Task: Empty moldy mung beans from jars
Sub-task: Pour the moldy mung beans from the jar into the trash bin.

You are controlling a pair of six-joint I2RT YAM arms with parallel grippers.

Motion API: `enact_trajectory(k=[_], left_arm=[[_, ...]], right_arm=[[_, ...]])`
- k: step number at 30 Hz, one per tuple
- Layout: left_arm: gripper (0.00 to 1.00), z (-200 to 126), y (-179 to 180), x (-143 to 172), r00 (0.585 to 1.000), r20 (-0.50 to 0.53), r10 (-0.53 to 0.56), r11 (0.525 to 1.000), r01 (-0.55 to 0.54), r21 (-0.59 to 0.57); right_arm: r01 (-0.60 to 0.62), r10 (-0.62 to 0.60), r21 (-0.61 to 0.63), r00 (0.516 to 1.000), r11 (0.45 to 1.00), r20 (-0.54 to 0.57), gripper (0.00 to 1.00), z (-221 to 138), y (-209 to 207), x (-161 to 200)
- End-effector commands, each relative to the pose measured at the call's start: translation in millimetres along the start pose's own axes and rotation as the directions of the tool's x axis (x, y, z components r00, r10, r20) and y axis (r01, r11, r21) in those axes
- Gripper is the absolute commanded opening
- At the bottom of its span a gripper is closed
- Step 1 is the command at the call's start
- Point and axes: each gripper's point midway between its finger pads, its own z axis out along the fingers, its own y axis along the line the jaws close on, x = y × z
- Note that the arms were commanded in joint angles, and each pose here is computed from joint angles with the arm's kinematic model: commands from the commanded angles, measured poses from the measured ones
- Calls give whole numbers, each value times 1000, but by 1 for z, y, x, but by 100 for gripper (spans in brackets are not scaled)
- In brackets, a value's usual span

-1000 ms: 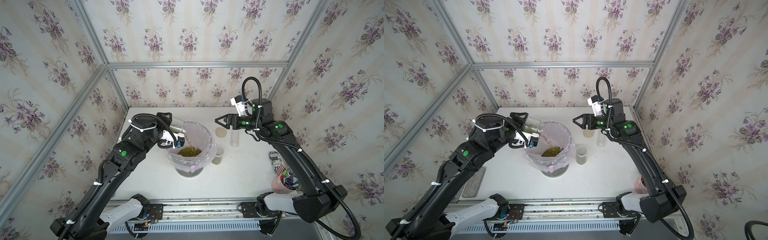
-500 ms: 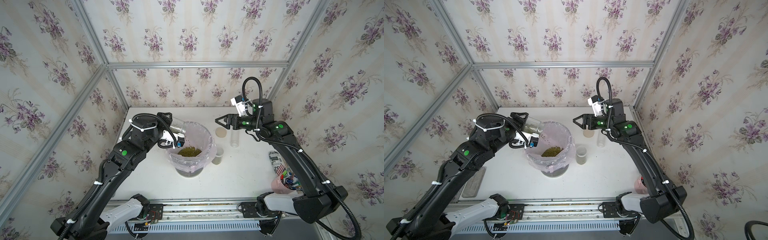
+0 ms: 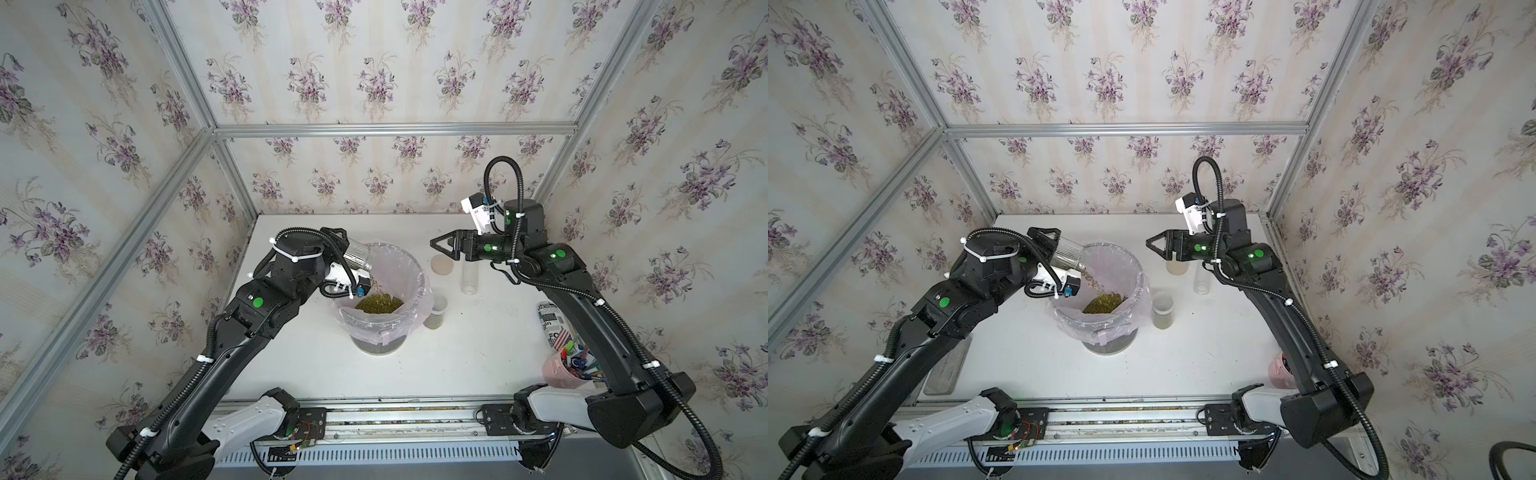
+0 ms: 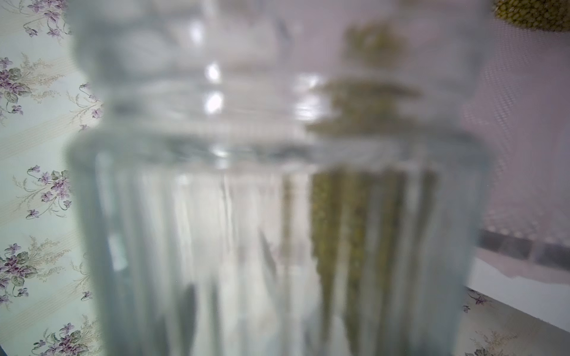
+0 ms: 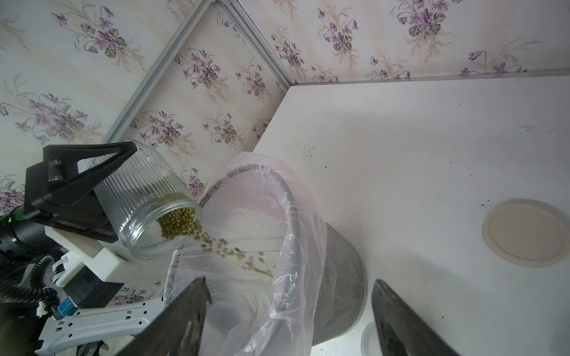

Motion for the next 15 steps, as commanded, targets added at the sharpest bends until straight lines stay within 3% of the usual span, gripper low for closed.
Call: enact_trajectory(k=[1,6,15], left_arm=[[0,-8,21,4,999,-10,51,995,-51,-83],[0,-16,28,-1,999,41,2,993,3,-119],[0,-7,18,2,998,-15,60,996,-61,-72]], right_arm=[[22,-22,-17,999,1000,33,81,-4,7,-8],[21,-20,-25,999,999,33,81,-5,9,-7],[23,-22,-30,999,999,35,81,-6,10,-7]])
